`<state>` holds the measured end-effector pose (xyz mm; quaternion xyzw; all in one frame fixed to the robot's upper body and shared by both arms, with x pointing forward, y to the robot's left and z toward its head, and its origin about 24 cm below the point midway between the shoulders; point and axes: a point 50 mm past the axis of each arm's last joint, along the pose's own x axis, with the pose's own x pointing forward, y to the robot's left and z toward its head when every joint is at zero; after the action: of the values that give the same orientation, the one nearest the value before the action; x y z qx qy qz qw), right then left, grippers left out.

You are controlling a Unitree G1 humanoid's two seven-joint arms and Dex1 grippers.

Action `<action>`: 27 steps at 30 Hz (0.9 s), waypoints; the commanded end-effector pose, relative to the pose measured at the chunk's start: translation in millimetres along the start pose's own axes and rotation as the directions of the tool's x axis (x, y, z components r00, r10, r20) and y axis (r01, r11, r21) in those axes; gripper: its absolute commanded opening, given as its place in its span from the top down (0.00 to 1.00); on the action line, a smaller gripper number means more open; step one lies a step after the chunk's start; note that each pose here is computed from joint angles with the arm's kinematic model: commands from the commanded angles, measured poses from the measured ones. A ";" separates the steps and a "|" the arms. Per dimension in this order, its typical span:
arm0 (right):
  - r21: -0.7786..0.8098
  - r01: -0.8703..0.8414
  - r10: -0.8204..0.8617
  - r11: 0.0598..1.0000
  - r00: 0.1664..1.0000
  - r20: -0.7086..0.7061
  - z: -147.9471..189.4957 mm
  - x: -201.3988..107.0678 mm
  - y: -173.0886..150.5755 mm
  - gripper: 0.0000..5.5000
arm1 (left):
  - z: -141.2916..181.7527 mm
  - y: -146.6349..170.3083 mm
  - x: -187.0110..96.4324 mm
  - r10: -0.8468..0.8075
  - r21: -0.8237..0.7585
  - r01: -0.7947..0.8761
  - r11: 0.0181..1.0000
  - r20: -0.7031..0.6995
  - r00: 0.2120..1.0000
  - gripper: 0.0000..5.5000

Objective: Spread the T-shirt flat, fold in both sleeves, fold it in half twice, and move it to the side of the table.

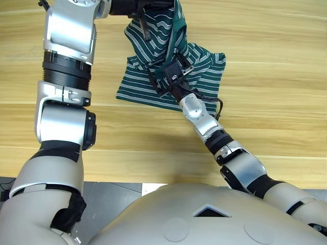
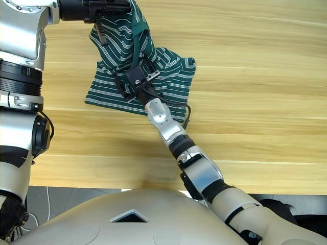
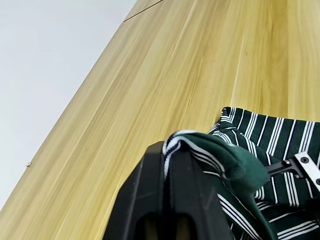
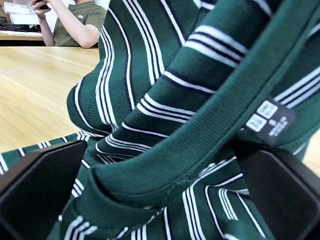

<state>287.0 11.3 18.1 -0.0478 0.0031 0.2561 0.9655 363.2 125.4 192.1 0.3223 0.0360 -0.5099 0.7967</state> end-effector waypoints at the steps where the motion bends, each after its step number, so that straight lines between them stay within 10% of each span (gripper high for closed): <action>1: 0.343 -0.013 0.046 0.939 0.995 -0.086 6.3 1.2 72.1 0.02 | 11.2 7.0 -1.2 0.013 0.060 -0.013 0.998 -0.003 1.000 1.00; 17: 0.369 -0.034 0.069 0.929 0.994 -0.081 7.4 -5.2 75.5 0.53 | 1.1 11.0 -6.8 0.041 0.062 -0.039 0.997 -0.032 0.999 1.00; 27: 0.302 0.005 -0.006 0.953 1.000 0.002 35.8 -27.5 -10.5 0.85 | -19.7 18.8 -33.2 0.117 0.025 -0.115 0.993 -0.071 0.991 1.00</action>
<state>281.7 -7.2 59.6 0.0566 0.0109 0.2572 0.9646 367.8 154.6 194.3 0.3471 0.0415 -0.4709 0.8100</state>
